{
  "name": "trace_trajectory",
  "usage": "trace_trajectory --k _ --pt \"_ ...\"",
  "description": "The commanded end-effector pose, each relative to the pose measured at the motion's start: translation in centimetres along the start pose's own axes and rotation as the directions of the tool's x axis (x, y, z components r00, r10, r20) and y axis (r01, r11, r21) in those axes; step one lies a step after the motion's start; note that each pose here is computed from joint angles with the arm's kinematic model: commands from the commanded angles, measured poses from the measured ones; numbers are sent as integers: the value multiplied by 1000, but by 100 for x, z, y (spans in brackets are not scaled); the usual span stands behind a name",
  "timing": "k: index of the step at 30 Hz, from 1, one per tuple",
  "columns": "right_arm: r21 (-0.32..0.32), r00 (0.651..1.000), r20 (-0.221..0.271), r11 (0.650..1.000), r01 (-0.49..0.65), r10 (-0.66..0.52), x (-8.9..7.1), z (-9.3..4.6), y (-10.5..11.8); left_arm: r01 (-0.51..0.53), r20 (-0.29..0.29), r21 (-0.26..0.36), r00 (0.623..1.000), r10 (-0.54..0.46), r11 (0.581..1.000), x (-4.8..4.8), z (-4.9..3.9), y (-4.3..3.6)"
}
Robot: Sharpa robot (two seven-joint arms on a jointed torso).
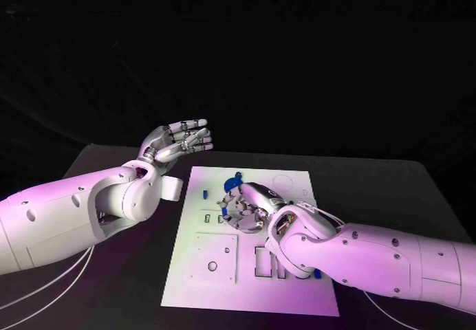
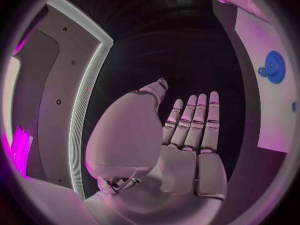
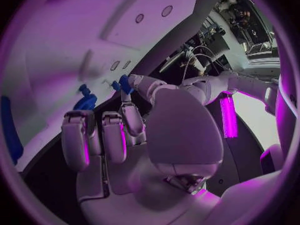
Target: Assemble the parts on the task board
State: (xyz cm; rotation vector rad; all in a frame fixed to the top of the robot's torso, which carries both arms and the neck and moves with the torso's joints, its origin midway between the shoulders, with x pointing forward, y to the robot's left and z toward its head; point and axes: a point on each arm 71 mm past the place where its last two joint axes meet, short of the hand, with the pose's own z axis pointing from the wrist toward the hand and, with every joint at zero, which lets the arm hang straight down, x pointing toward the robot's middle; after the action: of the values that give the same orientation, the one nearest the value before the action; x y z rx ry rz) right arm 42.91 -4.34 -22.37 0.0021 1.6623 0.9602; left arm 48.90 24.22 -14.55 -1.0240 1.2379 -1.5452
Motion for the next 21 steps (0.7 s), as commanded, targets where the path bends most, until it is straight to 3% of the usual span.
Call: trace_trajectory --k 1,8,21 --pt "-2 999 -28 999 42 -42 61 4 8 14 -17 4 1000 -14 1000 31 4 -7" --pt "1 997 -50 998 61 -60 154 1 10 15 -18 3 1000 -15 1000 35 2 -9" --pt "12 995 -56 996 85 -84 189 1 -37 14 -17 1 1000 -14 1000 25 -8 -13"
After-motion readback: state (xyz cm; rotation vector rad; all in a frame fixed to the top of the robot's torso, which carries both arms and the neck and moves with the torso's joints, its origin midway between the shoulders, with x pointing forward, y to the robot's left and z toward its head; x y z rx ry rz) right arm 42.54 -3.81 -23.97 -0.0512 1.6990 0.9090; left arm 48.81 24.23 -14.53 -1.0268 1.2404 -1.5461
